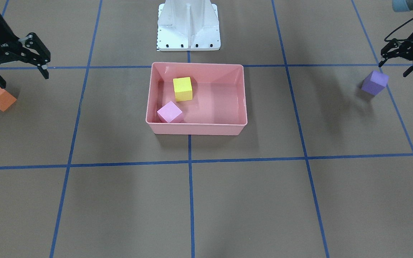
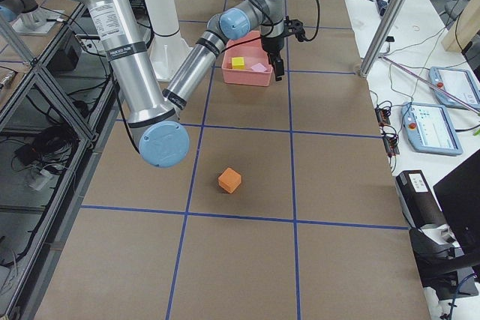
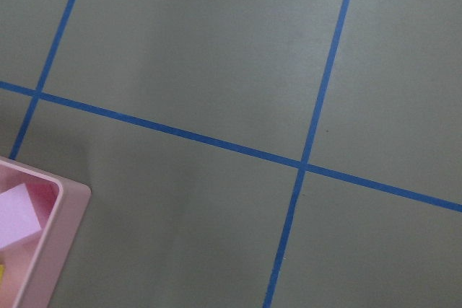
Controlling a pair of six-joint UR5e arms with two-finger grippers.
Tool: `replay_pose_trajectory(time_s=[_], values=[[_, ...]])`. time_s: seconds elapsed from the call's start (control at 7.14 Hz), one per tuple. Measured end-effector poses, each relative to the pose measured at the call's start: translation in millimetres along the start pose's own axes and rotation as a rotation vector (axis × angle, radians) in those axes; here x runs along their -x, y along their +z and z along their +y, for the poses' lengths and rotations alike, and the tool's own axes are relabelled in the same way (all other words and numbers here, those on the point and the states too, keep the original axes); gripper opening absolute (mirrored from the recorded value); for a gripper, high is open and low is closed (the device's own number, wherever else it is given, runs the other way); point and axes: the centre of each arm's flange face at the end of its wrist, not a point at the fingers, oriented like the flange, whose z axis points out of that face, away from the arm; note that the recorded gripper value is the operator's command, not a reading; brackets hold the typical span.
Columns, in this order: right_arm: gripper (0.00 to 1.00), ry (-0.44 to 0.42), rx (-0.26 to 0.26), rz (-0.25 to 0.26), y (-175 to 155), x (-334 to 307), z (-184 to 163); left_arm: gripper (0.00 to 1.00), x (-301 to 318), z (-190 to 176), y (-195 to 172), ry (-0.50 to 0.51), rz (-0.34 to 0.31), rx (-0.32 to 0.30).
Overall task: Place blocks into pink bin with both arms
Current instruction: 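Withdraw the right gripper while the left gripper grasps the purple cube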
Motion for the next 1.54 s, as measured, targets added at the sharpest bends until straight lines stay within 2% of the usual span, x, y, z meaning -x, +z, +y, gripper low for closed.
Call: replay_pose_trajectory(time_s=[0.42, 1.26, 1.4, 1.54], values=[[1.00, -0.033, 0.029, 0.010, 0, -48, 15, 1.00, -2, -12, 23, 0.007, 0.006, 0.021], [1.00, -0.032, 0.041, 0.015, 3, -60, 20, 0.99, -8, -15, 65, -0.010, 0.003, 0.080], [1.00, -0.030, 0.043, 0.016, 4, -61, 21, 0.78, -8, -19, 73, -0.004, 0.004, 0.083], [1.00, -0.028, 0.046, 0.018, 5, -63, 22, 0.32, -9, -23, 78, 0.004, 0.003, 0.085]])
